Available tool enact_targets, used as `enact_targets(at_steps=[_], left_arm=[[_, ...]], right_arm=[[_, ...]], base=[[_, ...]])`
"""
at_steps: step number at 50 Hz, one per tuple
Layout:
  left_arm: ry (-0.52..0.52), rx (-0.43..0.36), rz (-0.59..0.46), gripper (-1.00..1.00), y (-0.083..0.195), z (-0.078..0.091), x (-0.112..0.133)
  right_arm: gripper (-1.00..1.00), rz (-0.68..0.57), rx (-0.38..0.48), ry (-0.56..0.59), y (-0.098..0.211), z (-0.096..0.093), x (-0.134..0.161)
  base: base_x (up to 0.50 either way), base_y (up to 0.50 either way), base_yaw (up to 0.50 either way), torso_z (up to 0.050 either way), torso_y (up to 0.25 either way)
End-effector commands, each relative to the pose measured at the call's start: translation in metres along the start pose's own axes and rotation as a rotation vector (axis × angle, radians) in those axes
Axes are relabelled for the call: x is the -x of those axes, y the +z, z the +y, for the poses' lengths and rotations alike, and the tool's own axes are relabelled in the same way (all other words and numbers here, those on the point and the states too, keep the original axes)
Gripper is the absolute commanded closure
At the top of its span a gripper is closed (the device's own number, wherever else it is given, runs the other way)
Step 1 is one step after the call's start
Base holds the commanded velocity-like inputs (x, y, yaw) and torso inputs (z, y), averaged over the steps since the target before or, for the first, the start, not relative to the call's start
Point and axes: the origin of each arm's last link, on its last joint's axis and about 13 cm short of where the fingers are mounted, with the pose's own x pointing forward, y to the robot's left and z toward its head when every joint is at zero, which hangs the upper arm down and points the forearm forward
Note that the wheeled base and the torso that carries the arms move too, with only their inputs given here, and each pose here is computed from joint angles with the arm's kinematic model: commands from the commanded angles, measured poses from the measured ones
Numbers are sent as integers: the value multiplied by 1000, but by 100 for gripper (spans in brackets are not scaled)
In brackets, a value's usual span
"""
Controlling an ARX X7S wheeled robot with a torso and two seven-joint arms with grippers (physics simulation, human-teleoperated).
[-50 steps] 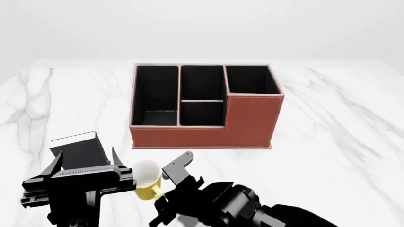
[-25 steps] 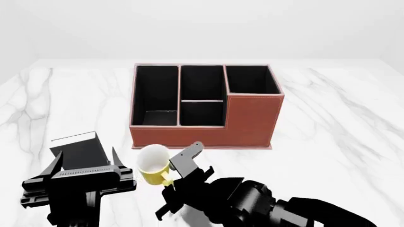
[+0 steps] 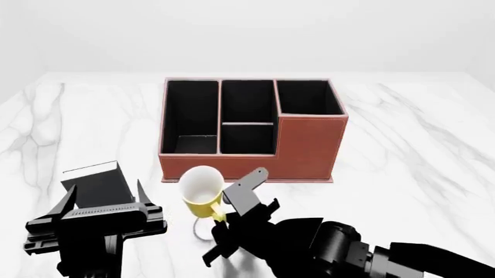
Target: Pick up the yellow and white mug and place it to the right of the caddy.
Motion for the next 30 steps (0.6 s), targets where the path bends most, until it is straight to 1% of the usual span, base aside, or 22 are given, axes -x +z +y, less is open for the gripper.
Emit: enact_targets(at_steps=[1,19,30], left_arm=[[-4,4,-1,-100,-1,-1,-1],[-8,3,-3,-100,0,-2,-2],[-8,1,-3,-100,1,-2,-2]], right_arm=[[100,-47,13,-54,6,-11,15],[100,-84,-44,-179,6,-35,41],[100,-98,-62,-241,3,-42,54]], base=[[0,0,0,0,0],[0,0,0,0,0],[0,0,0,0,0]])
